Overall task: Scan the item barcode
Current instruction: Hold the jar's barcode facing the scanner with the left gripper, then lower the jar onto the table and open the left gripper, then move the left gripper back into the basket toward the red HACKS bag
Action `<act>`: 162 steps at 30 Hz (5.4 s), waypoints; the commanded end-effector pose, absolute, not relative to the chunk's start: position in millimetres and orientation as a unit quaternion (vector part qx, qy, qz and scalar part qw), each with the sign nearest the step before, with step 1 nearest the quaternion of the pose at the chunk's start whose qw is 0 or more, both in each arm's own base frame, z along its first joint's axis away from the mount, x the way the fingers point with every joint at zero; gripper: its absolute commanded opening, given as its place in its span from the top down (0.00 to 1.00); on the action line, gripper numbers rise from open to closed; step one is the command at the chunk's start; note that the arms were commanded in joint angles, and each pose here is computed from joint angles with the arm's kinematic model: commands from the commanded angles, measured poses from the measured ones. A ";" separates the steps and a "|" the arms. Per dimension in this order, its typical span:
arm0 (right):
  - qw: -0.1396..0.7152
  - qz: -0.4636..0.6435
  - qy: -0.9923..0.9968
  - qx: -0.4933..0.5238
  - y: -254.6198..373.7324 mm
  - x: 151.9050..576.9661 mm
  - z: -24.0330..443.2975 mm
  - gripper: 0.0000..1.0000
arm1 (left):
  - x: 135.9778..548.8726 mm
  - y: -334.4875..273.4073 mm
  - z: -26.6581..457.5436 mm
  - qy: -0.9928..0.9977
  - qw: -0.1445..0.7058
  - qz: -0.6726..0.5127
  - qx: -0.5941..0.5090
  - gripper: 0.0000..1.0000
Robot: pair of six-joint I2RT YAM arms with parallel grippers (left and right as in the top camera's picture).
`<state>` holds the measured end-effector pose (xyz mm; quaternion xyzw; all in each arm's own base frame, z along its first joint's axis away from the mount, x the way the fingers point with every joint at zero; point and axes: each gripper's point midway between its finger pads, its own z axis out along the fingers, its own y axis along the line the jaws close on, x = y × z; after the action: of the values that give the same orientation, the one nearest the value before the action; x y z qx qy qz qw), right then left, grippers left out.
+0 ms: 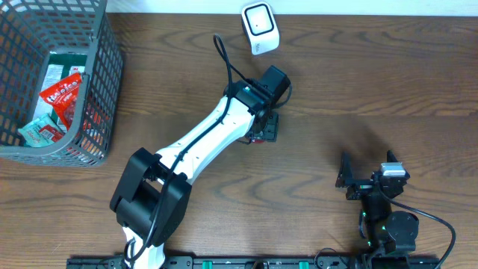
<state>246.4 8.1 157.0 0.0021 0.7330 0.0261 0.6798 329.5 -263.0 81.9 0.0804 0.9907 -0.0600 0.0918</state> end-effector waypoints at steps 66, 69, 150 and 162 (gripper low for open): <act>0.680 0.023 0.733 0.002 7.2 246.2 156.5 0.01 | 352.0 -269.2 49.2 0.965 0.168 -0.057 0.194 0.12; 0.680 0.023 0.733 0.002 7.2 246.2 156.5 0.01 | 359.1 -265.4 51.0 0.963 0.184 -0.041 0.192 0.12; 0.680 0.023 0.733 0.002 7.2 246.2 156.5 0.01 | 404.1 75.5 376.4 0.875 0.438 0.060 -0.199 0.11; 0.680 0.023 0.733 0.002 7.2 246.2 156.5 0.01 | 362.8 208.0 369.3 0.828 0.420 0.126 -0.351 0.11</act>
<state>246.4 8.1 156.9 0.0020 0.7331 0.0260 0.6796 367.4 194.9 370.0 -0.3312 0.8358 0.1198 0.4212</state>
